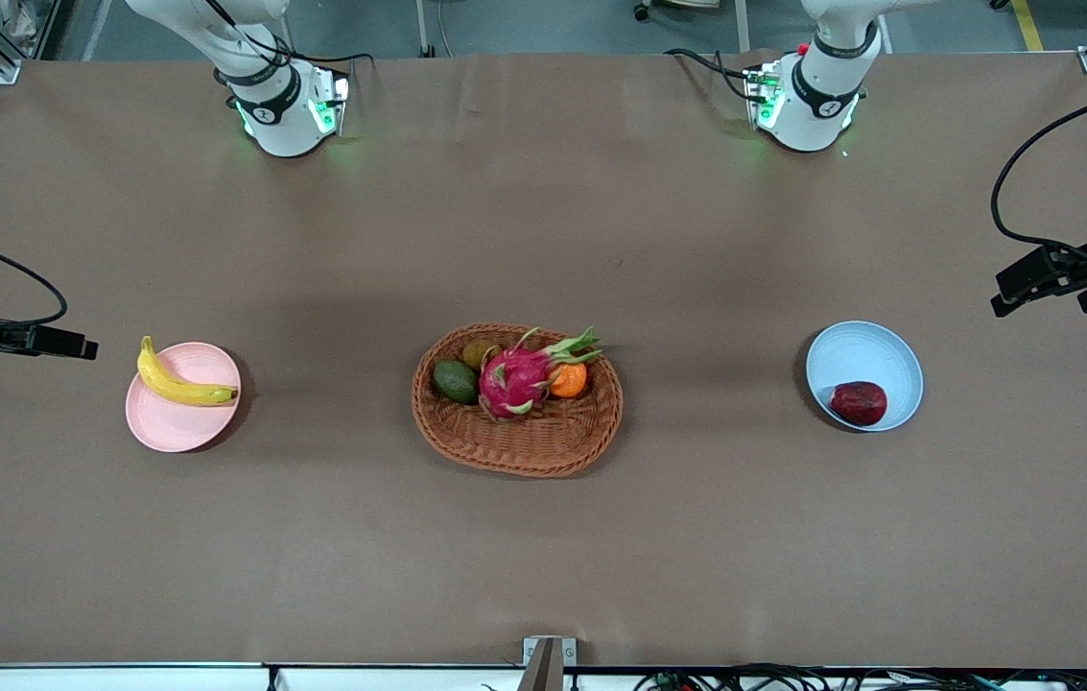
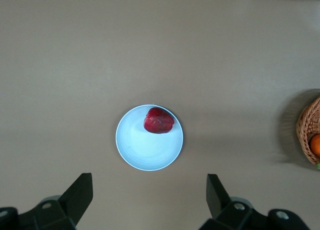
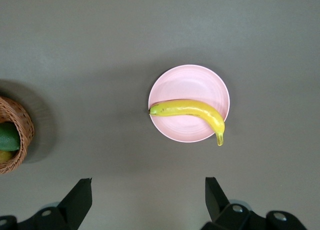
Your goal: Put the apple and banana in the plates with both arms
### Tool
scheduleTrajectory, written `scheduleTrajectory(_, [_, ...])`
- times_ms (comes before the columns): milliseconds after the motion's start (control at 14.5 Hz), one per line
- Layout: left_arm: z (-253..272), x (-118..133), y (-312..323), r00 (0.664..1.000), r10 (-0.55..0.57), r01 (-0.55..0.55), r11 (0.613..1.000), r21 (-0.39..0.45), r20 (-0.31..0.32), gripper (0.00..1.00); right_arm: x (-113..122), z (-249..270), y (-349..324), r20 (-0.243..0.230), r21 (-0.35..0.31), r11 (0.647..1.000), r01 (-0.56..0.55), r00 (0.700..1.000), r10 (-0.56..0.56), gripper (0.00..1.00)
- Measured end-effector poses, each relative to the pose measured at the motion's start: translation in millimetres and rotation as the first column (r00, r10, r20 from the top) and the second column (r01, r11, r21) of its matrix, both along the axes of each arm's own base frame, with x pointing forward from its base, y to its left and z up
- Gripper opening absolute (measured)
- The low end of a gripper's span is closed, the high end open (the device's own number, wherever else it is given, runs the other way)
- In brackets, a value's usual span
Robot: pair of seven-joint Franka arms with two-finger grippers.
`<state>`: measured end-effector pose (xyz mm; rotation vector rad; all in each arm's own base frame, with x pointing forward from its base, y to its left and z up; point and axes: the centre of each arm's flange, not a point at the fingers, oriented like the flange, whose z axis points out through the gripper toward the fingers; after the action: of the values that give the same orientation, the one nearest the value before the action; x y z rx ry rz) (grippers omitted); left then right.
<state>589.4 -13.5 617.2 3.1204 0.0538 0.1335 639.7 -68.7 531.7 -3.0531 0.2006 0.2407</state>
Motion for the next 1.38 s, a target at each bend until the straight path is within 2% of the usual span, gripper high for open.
scheduleTrajectory(413, [17,-9,-4,1.000,-0.008,0.008,1.000,0.005,0.022,1.00,2,5,10,0.011,-0.001,1.000,-0.016,1.000,0.016,1.00])
scheduleTrajectory(688, [21,-16,-3,1.000,-0.005,0.005,1.000,0.009,0.016,1.00,-2,19,46,-0.001,-0.083,0.993,-0.086,0.996,0.086,1.00])
scheduleTrajectory(894, [21,-16,-4,1.000,-0.006,0.006,1.000,0.009,0.015,1.00,-16,45,42,0.017,-0.097,0.993,-0.073,0.997,0.075,1.00])
scheduleTrajectory(1376, [18,-17,-15,1.000,-0.024,0.024,1.000,0.011,0.009,1.00,-57,70,16,0.024,-0.085,0.996,-0.030,0.999,0.032,1.00])
